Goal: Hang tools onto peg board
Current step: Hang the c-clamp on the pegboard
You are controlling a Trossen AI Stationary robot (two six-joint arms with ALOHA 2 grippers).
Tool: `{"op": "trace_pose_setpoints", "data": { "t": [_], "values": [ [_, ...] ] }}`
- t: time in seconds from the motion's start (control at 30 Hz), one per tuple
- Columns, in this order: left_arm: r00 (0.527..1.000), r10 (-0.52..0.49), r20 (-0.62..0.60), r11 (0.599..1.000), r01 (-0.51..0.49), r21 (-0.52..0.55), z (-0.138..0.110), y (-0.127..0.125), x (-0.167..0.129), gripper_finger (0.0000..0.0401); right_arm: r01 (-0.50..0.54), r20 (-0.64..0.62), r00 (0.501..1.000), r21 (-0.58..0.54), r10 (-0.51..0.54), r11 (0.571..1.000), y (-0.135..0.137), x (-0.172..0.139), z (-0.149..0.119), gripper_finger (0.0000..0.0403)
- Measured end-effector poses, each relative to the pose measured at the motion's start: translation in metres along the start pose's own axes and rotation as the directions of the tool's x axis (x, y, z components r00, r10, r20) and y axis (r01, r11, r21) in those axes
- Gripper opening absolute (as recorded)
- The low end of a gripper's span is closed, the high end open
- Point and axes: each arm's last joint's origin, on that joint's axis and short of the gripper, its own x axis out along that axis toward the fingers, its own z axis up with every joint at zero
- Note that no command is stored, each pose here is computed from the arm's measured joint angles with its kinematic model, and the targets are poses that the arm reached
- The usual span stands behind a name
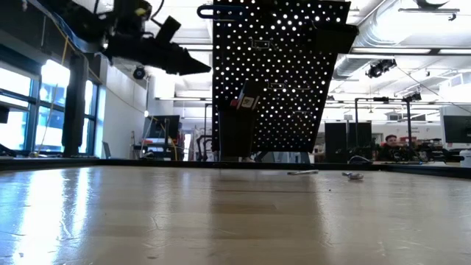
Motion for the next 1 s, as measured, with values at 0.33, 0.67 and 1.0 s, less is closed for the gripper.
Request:
{"op": "trace_pose_setpoints", "data": {
  "t": [0.33, 0.67, 1.0],
  "values": [
    [0.993, -0.015, 0.113, 1.000, 0.016, -0.006, -0.008, 0.014, 0.014, 0.0246, -0.006, 0.000, 1.000, 0.007, 0.006, 1.000, 0.000, 0.000, 0.000, 0.0071],
    [0.984, -0.127, 0.127, 0.992, 0.129, -0.008, -0.008, 0.027, 0.046, 0.0246, -0.007, 0.000, 1.000, 0.012, 0.007, 1.000, 0.000, 0.000, 0.000, 0.0071],
    [0.978, -0.165, 0.126, 0.986, 0.167, -0.010, -0.016, 0.036, 0.057, 0.0181, -0.011, -0.002, 1.000, 0.010, 0.011, 1.000, 0.000, 0.000, 0.000, 0.0071]
  ]
}}
